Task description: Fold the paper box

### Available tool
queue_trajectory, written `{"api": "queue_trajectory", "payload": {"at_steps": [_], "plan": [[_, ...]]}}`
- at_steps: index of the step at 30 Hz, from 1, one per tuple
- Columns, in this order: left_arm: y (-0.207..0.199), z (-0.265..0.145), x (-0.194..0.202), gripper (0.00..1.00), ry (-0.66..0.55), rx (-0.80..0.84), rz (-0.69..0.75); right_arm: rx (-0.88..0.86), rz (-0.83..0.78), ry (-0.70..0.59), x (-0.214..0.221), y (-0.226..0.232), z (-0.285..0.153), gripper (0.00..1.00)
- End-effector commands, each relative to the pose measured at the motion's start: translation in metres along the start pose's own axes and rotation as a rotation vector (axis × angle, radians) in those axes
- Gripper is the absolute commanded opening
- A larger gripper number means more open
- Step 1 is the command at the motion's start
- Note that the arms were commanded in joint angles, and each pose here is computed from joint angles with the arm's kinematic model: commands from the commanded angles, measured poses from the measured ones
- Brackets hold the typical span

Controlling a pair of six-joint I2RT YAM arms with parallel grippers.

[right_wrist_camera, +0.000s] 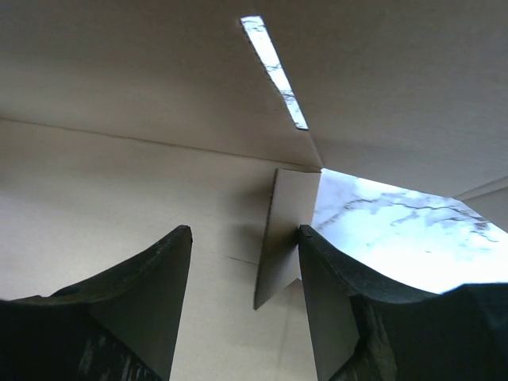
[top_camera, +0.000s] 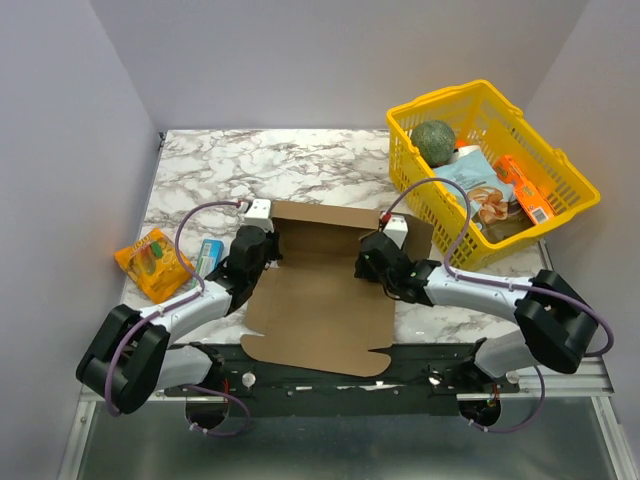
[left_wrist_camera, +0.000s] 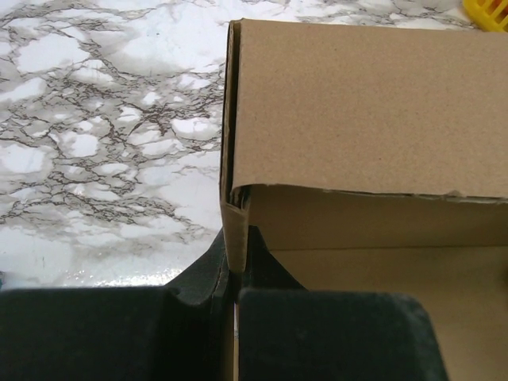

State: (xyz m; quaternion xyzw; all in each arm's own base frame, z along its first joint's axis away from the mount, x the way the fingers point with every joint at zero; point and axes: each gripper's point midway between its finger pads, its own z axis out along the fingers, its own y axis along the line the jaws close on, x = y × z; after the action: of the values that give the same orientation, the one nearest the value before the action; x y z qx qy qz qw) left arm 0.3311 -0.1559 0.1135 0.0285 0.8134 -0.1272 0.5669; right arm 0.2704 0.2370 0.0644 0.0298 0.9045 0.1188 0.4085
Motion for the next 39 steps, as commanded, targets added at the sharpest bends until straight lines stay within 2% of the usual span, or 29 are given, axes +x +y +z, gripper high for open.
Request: {"api": "queue_trajectory", "payload": {"at_steps": [1, 10, 20, 39], "plan": [[-0.012, 0.000, 0.021, 0.00, 0.079, 0.050, -0.004, -0.066, -0.022, 0.020, 0.013, 0.025, 0.003, 0.65], [-0.014, 0.000, 0.021, 0.00, 0.081, 0.058, 0.000, -0.064, -0.083, 0.052, 0.031, 0.033, 0.009, 0.66], [-0.016, 0.001, 0.023, 0.00, 0.091, 0.062, 0.006, -0.035, -0.141, -0.034, 0.015, 0.043, -0.003, 0.67], [-0.019, 0.002, 0.025, 0.00, 0.100, 0.069, 0.013, -0.037, -0.158, -0.120, -0.005, 0.052, -0.005, 0.70]]}}
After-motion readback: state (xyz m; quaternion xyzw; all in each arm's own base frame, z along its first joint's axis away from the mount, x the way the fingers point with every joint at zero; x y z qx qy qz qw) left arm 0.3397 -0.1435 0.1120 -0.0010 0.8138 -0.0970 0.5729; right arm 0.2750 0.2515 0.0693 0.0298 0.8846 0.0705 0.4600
